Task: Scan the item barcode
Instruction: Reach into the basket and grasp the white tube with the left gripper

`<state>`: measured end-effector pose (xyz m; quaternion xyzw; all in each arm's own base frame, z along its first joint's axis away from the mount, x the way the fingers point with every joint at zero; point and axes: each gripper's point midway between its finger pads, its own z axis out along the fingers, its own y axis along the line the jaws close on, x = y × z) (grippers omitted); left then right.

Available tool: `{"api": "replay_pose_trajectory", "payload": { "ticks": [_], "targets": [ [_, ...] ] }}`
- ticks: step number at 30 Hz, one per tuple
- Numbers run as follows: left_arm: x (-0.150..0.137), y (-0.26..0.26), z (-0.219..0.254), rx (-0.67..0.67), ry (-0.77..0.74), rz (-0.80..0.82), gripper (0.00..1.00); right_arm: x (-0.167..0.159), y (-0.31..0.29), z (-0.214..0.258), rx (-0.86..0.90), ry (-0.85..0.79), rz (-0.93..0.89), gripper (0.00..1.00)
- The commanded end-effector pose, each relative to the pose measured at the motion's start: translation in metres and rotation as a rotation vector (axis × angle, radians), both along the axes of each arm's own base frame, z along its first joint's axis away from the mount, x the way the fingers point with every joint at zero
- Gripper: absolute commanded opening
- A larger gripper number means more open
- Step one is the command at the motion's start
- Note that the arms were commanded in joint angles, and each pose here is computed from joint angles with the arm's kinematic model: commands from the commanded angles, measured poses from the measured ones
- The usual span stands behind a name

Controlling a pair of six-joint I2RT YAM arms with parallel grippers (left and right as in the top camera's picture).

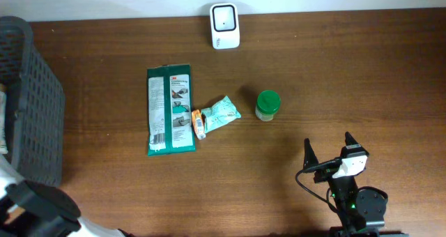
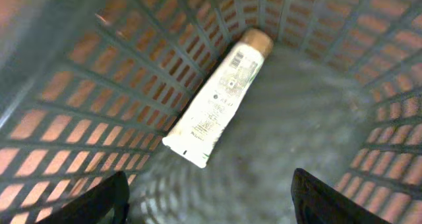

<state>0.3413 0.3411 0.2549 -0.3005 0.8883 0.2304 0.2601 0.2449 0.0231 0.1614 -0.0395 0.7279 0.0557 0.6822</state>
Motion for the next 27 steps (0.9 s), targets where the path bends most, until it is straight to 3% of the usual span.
{"api": "replay_pose_trajectory", "payload": {
  "ticks": [1, 5, 27],
  "targets": [
    [0.002, 0.017, -0.034, 0.013, 0.115, -0.017, 0.75, 0.0, 0.002, -0.002, -0.003, 0.001, 0.011, 0.98],
    [0.001, 0.036, -0.054, 0.056, 0.182, 0.04, 0.74, 0.0, 0.002, -0.002, -0.003, 0.001, 0.011, 0.98],
    [0.015, 0.081, -0.202, 0.039, 0.415, 0.015, 0.64, 0.0, 0.002, -0.002, -0.003, 0.001, 0.011, 0.98]
  ]
}}
